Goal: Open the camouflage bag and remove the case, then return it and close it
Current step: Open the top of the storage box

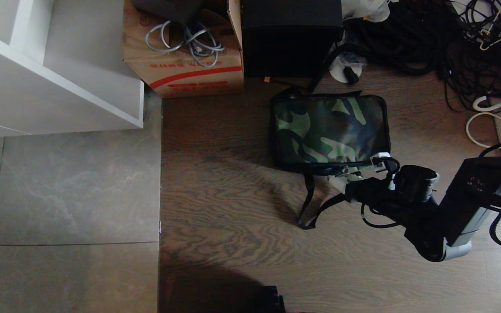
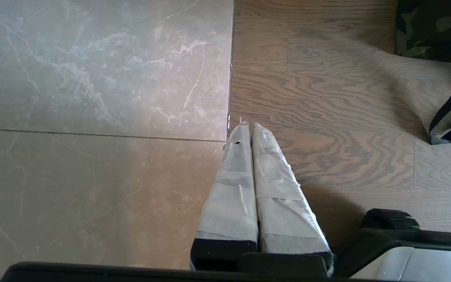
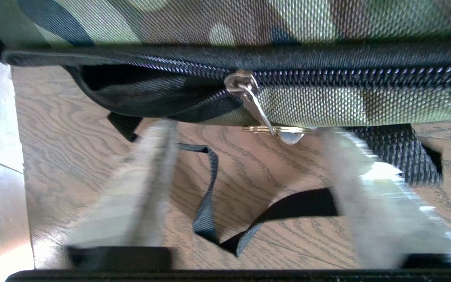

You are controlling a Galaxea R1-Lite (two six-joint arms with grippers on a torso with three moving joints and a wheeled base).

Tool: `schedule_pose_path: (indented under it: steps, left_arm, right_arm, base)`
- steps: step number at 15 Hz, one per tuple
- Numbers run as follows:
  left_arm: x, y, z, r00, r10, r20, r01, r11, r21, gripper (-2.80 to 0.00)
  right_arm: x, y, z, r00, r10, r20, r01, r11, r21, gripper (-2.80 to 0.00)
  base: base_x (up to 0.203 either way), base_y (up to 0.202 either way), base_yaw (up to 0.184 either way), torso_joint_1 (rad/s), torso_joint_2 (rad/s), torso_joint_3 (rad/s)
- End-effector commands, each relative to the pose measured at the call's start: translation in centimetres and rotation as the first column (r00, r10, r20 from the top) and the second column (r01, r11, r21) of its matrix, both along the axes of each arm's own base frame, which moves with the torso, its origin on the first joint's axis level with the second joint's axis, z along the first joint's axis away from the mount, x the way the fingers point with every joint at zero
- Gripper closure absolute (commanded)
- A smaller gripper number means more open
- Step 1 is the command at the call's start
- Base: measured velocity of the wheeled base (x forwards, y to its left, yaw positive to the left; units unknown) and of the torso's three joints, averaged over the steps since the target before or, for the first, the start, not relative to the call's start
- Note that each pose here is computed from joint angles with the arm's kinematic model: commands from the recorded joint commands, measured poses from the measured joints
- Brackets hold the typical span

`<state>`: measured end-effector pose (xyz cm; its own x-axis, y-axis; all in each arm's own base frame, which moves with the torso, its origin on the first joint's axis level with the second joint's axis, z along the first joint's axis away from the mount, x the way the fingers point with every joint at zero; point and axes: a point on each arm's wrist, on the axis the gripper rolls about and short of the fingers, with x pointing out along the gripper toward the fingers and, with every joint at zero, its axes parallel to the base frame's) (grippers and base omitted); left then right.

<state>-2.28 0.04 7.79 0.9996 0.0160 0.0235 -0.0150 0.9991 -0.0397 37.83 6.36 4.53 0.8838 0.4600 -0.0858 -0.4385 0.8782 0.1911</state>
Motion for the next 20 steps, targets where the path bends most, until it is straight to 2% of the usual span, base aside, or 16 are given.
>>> schedule_pose_path:
  steps: [1, 10, 12, 16, 20]
  left_arm:
    - [0.1, 0.0, -0.3, 1.000, 0.001, -0.010, -0.001, 1.000, -0.001, 0.00]
    - [0.1, 0.0, -0.3, 1.000, 0.001, -0.010, -0.001, 1.000, -0.001, 0.00]
    - [0.1, 0.0, -0.3, 1.000, 0.001, -0.010, -0.001, 1.000, -0.001, 0.00]
    - [0.1, 0.0, -0.3, 1.000, 0.001, -0.011, -0.001, 1.000, -0.001, 0.00]
    - [0.1, 0.0, -0.3, 1.000, 0.000, -0.011, 0.000, 1.000, -0.001, 0.00]
  right_arm:
    - [0.1, 0.0, -0.4, 1.000, 0.000, -0.004, 0.000, 1.000, -0.001, 0.00]
    - [-0.7, -0.5, 0.3, 1.000, -0.005, 0.007, 0.005, 1.000, -0.014, 0.00]
    - [-1.4, -1.1, 1.1, 1.000, 0.006, 0.010, -0.006, 1.000, -0.019, 0.00]
    - [-3.2, -3.6, 2.1, 0.994, 0.109, -0.003, -0.109, 0.994, -0.029, 0.00]
    - [-3.5, -4.6, 2.5, 0.996, 0.089, -0.012, -0.089, 0.995, -0.032, 0.00]
  base:
    - [0.000, 0.000, 0.000, 0.000, 0.00, 0.000]
    - [0.000, 0.000, 0.000, 0.000, 0.00, 0.000]
    - [0.000, 0.000, 0.000, 0.000, 0.00, 0.000]
    - [0.000, 0.000, 0.000, 0.000, 0.00, 0.000]
    - [0.000, 0.000, 0.000, 0.000, 0.00, 0.000]
